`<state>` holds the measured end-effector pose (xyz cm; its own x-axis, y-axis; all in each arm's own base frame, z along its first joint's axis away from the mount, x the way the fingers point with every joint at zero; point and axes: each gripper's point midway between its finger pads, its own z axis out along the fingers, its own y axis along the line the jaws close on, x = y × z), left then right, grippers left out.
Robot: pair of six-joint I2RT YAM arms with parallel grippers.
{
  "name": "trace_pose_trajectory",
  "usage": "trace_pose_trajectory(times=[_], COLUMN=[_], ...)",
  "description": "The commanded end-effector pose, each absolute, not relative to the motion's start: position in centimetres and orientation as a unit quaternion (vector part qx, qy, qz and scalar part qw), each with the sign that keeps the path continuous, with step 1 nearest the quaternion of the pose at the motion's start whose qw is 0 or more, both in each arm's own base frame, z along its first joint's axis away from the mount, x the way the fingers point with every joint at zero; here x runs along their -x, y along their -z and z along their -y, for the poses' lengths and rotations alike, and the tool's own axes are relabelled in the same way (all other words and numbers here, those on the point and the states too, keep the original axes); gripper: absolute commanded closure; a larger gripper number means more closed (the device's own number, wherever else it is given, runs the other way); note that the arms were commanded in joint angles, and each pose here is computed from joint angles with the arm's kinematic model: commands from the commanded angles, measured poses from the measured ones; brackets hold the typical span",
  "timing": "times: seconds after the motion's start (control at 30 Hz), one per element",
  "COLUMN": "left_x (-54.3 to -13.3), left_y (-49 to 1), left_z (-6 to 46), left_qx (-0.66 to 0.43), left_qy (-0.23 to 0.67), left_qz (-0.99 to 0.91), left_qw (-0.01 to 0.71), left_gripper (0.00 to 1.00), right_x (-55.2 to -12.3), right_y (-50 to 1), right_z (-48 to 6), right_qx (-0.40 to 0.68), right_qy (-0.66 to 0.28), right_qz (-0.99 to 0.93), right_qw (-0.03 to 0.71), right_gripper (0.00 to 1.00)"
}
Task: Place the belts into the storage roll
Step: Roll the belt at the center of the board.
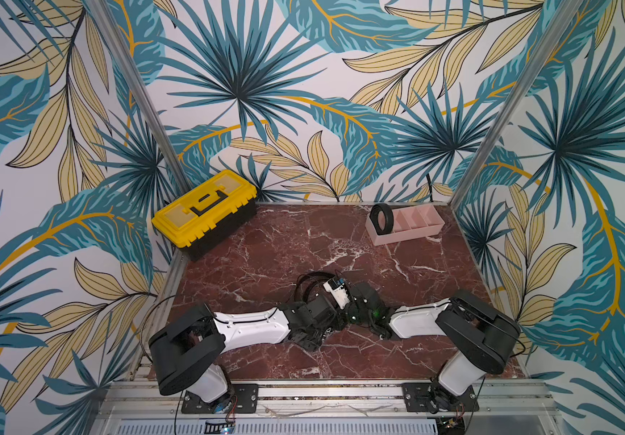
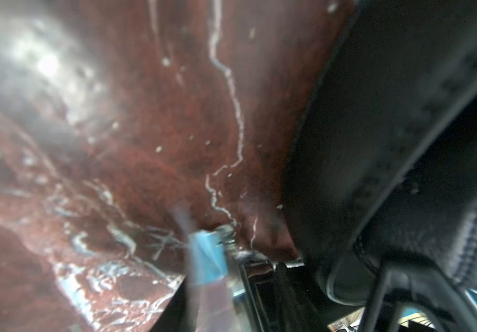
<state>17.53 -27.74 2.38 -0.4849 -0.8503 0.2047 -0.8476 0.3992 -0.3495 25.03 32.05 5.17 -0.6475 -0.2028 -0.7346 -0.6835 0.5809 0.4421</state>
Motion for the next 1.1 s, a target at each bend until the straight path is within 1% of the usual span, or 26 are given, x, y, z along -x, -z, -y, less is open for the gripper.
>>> trace_pose_trajectory(times=[0.0, 0.03, 0.1, 0.27, 0.33, 0.5, 0.53, 0.67, 0.77, 0.97, 1.0, 1.03, 1.07], left_x=[-15.8, -15.7, -15.5, -16.2, -16.7, -18.0, -18.9, -21.8, -25.2, -35.1, -36.6, -37.4, -37.8], left_y=[-1.2, -1.4, -1.9, -3.8, -4.3, -4.3, -4.3, -4.4, -4.6, -6.2, -6.3, -6.5, -6.8], left_z=[25.3, 24.9, 24.1, 20.5, 18.7, 14.9, 14.0, 11.9, 10.8, 10.1, 10.4, 10.6, 10.9], left_qx=[0.528, 0.526, 0.516, 0.474, 0.454, 0.409, 0.399, 0.363, 0.342, 0.302, 0.298, 0.298, 0.297], left_qy=[0.143, 0.139, 0.13, 0.101, 0.085, 0.047, 0.034, -0.002, -0.019, -0.018, -0.008, 0.001, 0.003], left_qz=[-0.837, -0.839, -0.847, -0.874, -0.886, -0.91, -0.914, -0.928, -0.935, -0.945, -0.947, -0.948, -0.949], left_qw=[0.0, 0.002, 0.007, 0.039, 0.045, 0.049, 0.065, 0.082, 0.092, 0.123, 0.121, 0.113, 0.107], left_gripper=[0.58, 0.61, 0.69, 0.7, 0.74, 0.74, 0.74, 0.74, 0.74, 0.74, 0.76, 0.77, 0.73], right_x=[-24.4, -24.5, -24.5, -24.3, -24.1, -23.4, -23.2, -22.7, -22.3, -21.3, -21.3, -21.3, -21.4], right_y=[-3.5, -3.5, -3.3, -3.0, -2.9, -3.0, -2.9, -2.4, -2.1, -2.3, -2.4, -2.4, -2.5], right_z=[-30.6, -30.6, -30.6, -30.8, -30.8, -30.5, -30.3, -29.7, -29.1, -28.7, -28.8, -28.8, -28.9], right_qx=[0.257, 0.257, 0.258, 0.278, 0.293, 0.334, 0.341, 0.37, 0.374, 0.372, 0.372, 0.371, 0.369], right_qy=[-0.352, -0.352, -0.351, -0.351, -0.344, -0.327, -0.322, -0.3, -0.287, -0.292, -0.295, -0.296, -0.297], right_qz=[-0.848, -0.848, -0.848, -0.844, -0.844, -0.839, -0.84, -0.84, -0.845, -0.845, -0.844, -0.844, -0.844], right_qw=[0.301, 0.302, 0.301, 0.295, 0.289, 0.277, 0.273, 0.259, 0.251, 0.251, 0.251, 0.25, 0.25], right_gripper=[1.0, 1.0, 1.0, 1.0, 1.0, 1.0, 1.0, 1.0, 1.0, 1.0, 1.0, 1.0, 1.0])
